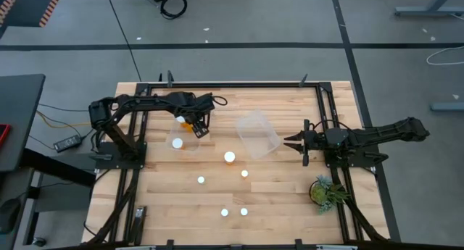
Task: Pick and place medicine bottles into bin by pill shape (circle, oval)
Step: Put the large orange pill bottle into the left transparent bin
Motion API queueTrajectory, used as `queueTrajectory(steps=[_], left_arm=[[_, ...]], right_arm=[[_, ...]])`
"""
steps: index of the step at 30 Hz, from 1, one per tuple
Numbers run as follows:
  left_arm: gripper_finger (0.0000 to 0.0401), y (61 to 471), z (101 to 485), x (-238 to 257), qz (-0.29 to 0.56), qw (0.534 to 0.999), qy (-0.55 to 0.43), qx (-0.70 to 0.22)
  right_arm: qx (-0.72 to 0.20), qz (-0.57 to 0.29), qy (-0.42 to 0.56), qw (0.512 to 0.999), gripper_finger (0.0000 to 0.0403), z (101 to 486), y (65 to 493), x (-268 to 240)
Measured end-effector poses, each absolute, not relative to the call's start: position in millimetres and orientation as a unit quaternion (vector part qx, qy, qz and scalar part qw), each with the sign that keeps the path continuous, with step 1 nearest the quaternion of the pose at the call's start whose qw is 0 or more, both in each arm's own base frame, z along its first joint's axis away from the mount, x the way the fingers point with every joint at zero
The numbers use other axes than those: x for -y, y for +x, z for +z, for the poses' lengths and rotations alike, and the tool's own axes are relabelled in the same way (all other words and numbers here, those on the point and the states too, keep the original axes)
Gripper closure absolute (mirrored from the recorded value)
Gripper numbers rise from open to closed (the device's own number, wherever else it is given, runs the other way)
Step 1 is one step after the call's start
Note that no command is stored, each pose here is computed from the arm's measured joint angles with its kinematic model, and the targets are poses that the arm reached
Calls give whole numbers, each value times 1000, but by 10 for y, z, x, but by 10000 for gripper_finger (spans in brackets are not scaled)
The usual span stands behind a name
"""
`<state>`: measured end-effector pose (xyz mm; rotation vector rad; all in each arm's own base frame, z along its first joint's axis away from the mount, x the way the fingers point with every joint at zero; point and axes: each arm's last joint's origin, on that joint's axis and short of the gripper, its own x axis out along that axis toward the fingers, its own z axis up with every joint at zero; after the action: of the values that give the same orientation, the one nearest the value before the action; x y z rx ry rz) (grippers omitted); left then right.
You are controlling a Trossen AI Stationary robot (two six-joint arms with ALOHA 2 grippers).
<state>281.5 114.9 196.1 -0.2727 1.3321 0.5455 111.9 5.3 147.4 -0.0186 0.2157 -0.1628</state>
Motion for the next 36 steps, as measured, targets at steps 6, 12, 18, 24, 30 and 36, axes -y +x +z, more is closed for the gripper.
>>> queueTrajectory(steps=[6, 12, 18, 24, 30, 36], left_arm=[[187, 2793, 2017, -1155, 252, 750, -122, -600], [184, 2795, 2049, -1162, 254, 757, -119, -590], [187, 2854, 2078, -1216, 264, 780, -114, -556], [180, 2804, 1963, -1254, 284, 776, -136, -547], [188, 2760, 1873, -1241, 298, 769, -155, -544], [183, 2785, 1894, -1190, 295, 774, -156, -538]], right_arm=[[-108, -81, -9, 991, 311, 1474, 1119, -52], [-108, -81, -9, 991, 311, 1474, 1119, -52], [-108, -81, -9, 991, 311, 1474, 1119, -53], [-107, -81, -9, 991, 311, 1475, 1119, -53], [-107, -81, -9, 991, 311, 1474, 1119, -53], [-107, -81, -9, 991, 311, 1475, 1119, -53]])
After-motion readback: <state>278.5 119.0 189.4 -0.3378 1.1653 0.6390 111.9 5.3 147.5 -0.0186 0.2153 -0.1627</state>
